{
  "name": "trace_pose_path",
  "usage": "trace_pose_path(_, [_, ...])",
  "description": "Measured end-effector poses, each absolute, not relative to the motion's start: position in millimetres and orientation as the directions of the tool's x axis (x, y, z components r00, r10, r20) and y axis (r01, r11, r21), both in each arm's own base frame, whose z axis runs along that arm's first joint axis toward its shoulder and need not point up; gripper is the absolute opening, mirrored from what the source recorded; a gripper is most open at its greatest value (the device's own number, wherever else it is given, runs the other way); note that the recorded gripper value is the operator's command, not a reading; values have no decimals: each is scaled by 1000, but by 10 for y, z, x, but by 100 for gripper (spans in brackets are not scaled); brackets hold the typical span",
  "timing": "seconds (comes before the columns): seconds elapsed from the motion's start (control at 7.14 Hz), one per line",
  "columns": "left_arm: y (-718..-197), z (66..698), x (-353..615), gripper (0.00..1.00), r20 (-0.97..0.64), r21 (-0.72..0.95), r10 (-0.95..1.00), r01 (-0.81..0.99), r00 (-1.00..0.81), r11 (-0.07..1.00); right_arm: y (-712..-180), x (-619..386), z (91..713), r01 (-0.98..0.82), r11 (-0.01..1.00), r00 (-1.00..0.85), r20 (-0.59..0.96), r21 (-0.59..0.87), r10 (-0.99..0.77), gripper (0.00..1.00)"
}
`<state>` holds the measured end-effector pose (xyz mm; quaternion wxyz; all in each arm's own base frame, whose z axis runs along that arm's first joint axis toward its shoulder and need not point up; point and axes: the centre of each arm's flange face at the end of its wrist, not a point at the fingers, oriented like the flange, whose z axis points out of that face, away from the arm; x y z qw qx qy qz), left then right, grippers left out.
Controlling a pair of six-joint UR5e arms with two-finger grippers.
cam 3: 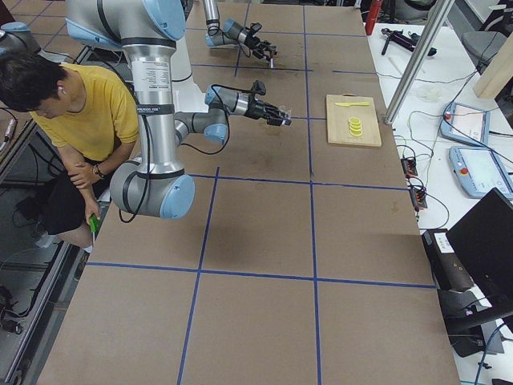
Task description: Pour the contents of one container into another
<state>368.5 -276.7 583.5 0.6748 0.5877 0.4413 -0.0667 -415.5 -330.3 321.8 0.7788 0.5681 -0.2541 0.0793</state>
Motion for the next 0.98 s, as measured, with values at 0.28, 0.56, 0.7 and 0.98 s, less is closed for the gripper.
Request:
trace_pose_path(0.28, [-2773, 5693, 3649, 100, -693, 713, 431, 637, 577, 293, -3303, -4154, 3214, -413, 342, 858, 486, 844, -165, 0])
trace_pose_path(0.56, [-2790, 5567, 3578, 100, -708, 694, 430, 661, 559, 284, -3302, -4153, 3204, -414, 341, 857, 488, 844, -166, 0])
trace_pose_path(0.7, [-2814, 5527, 3536, 100, -712, 689, 427, 670, 557, 277, -3302, -4152, 3202, -415, 341, 857, 488, 843, -166, 0])
trace_pose_path(0.98, [-2894, 5390, 3433, 100, -708, 689, 425, 682, 564, 244, -3306, -4149, 3200, -416, 341, 857, 489, 843, -165, 0])
